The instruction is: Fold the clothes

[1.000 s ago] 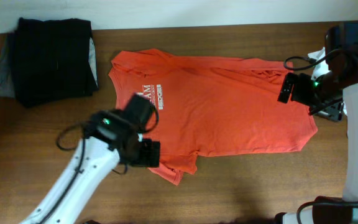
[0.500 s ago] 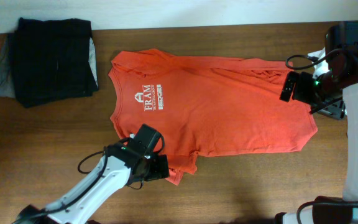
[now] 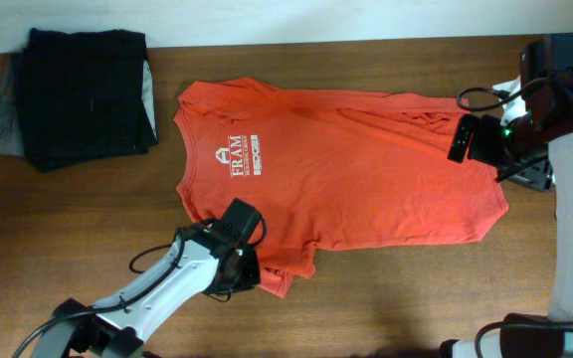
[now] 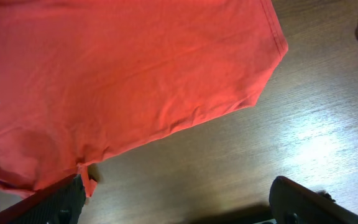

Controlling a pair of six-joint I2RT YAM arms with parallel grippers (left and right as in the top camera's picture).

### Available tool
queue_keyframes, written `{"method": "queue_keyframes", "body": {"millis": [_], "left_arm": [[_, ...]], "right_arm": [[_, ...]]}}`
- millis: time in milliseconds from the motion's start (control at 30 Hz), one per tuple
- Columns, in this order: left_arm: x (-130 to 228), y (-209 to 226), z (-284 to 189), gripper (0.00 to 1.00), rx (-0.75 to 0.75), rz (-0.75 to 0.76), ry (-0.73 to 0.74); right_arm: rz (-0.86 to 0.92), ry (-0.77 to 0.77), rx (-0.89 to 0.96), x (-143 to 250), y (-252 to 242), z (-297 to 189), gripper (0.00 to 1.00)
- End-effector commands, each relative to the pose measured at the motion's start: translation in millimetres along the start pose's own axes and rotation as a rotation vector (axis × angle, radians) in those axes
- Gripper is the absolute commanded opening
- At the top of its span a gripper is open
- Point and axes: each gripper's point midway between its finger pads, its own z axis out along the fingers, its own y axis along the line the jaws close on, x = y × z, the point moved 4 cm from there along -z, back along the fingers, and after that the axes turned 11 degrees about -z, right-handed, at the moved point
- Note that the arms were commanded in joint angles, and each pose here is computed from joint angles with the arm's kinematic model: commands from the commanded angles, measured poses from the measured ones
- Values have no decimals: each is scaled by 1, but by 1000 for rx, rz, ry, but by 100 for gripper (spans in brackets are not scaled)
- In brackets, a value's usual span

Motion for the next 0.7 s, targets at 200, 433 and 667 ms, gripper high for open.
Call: {"method": "queue_keyframes", "body": {"millis": [200, 433, 667], "left_arm": [[19, -29, -1, 42, 200, 42, 158], [29, -36, 5, 58, 192, 66, 179], [25, -47, 23, 49, 178, 63, 146]], "right_arm": [[0, -17, 27, 0, -4, -3, 99], [1, -31, 25, -3, -3, -3, 98], [0, -31, 26, -3, -3, -3, 98]]}}
